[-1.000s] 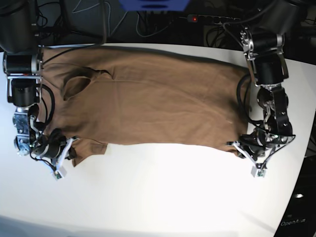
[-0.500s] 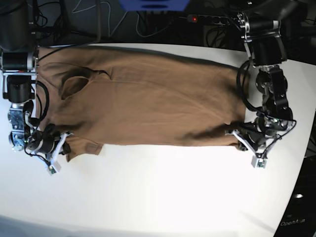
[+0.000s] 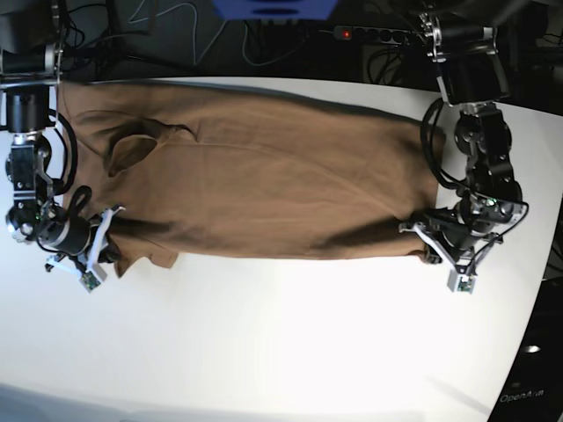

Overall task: Fold the T-shirt properly
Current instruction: 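Lift the hem with both grippers and fold it toward the collar edge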

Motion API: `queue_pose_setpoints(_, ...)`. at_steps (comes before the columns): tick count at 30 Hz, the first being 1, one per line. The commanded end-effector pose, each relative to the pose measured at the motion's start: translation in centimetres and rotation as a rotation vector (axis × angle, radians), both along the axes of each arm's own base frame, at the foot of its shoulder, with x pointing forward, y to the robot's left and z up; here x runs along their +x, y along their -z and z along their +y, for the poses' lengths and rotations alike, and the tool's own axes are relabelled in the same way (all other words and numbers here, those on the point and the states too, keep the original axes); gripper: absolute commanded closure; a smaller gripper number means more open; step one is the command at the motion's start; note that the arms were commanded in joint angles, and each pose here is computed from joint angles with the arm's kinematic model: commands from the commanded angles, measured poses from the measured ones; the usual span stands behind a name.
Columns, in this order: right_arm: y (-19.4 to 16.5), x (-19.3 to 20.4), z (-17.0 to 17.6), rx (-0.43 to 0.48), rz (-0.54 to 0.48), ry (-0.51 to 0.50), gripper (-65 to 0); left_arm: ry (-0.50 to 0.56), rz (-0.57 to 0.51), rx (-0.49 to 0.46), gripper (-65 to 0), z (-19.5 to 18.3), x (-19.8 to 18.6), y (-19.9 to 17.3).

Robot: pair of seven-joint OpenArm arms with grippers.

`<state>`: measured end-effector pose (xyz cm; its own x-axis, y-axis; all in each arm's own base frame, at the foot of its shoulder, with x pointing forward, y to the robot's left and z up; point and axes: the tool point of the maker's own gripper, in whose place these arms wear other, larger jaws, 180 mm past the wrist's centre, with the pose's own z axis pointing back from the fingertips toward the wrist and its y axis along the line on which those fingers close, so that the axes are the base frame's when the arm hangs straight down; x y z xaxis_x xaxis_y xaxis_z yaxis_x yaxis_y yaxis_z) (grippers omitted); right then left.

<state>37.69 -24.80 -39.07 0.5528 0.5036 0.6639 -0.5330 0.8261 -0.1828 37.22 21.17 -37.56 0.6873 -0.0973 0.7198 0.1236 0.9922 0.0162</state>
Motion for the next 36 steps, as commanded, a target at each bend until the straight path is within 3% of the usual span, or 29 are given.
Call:
queue_pose_setpoints(1,-2.0,0.9,-1.5,-0.008,-0.058,0.025,-0.3,0.003,-0.071,0.008,-2.3,0.2,1.0,-2.1)
queue_pose_setpoints(11,-4.2,-1.2,-4.6,-0.016,-0.133,0.111,-0.3,0.021,-0.111,0.039,-2.3,-0.1,-0.7,-3.3)
queue_pose_setpoints(24,-5.6,-4.9,-4.2,-0.048,-0.184,0.103,-0.3,0.048,-0.142,0.067,-2.3,-0.9,-3.3,-4.4)
queue_pose_setpoints(29,-6.1,-6.4,-3.8,-0.055,-0.199,0.098,-0.3,0.068,-0.154,-0.007,-2.3,-2.0,-4.5,-4.7)
queue_pose_setpoints(36,-6.1,-8.6,-2.9,-0.062,-0.195,0.082,-0.1,0.069,-0.129,-0.026,-2.3,-2.4,-5.7,-3.7)
